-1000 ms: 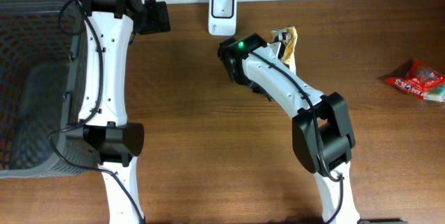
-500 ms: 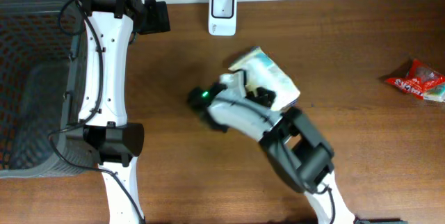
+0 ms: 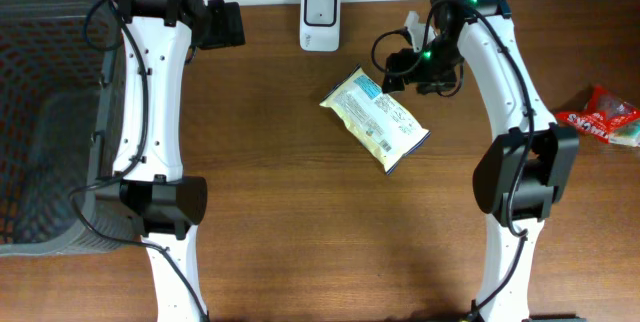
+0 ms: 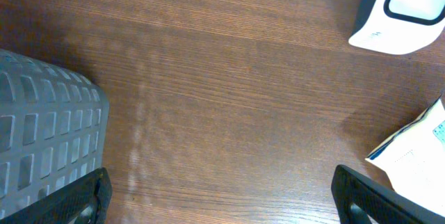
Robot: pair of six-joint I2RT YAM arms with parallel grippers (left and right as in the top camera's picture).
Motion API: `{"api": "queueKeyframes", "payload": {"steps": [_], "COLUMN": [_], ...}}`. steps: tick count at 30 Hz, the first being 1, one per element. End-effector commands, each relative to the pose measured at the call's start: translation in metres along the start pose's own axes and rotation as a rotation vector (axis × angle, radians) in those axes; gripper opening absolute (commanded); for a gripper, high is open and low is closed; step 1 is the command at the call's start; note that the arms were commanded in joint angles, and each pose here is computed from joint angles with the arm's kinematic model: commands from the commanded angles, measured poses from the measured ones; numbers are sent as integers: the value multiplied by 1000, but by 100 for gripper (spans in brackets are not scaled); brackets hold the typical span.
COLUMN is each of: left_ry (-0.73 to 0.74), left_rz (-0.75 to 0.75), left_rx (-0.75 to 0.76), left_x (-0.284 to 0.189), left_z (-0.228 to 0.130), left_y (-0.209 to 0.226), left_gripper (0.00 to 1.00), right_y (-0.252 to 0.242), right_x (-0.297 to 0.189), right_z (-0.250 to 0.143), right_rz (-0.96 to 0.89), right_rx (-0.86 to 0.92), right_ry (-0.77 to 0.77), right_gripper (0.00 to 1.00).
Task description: Scan the item barcode
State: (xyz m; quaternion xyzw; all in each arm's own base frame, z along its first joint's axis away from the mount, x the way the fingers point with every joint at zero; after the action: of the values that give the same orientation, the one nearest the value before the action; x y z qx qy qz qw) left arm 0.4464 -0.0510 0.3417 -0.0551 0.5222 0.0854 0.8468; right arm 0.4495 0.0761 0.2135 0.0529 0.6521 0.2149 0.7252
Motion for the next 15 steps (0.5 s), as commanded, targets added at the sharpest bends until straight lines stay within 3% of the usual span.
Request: {"api": "queueKeyframes", "payload": {"steps": [1,4,8,15], "left_ry": [-3,-3,-3,-3], "left_rz": [7,7,7,7], "left_rx": [-10,-10,-10,-10], "left_x": [0,0,0,0], "left_z": [0,0,0,0], "left_y": [1,1,1,1], "left_gripper": [99,99,99,99], "right_y": [26,69,126,92], "right_x": [36,58,81,146], "right_z": [-6,-1,3,-22], "right_rz": [-4,-364,-538,-706], "right_rx": [-125,-181,-274,-292], "right_ry": [94,66,-72,-47], "right_gripper": [80,82,88,89]}}
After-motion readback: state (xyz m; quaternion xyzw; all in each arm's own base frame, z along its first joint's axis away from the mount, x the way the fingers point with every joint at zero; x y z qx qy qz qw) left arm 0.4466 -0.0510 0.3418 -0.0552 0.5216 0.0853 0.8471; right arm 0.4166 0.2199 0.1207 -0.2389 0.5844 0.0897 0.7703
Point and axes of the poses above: each gripper's point midway between its finger pads, its own x axis out along the fingers, its own y axis along the line the jaws close on, z = x × y, the point moved 10 cm from there along -x, back along the fingers, and after that the axes turned 3 degrees about -x, right-handed, at the moved point
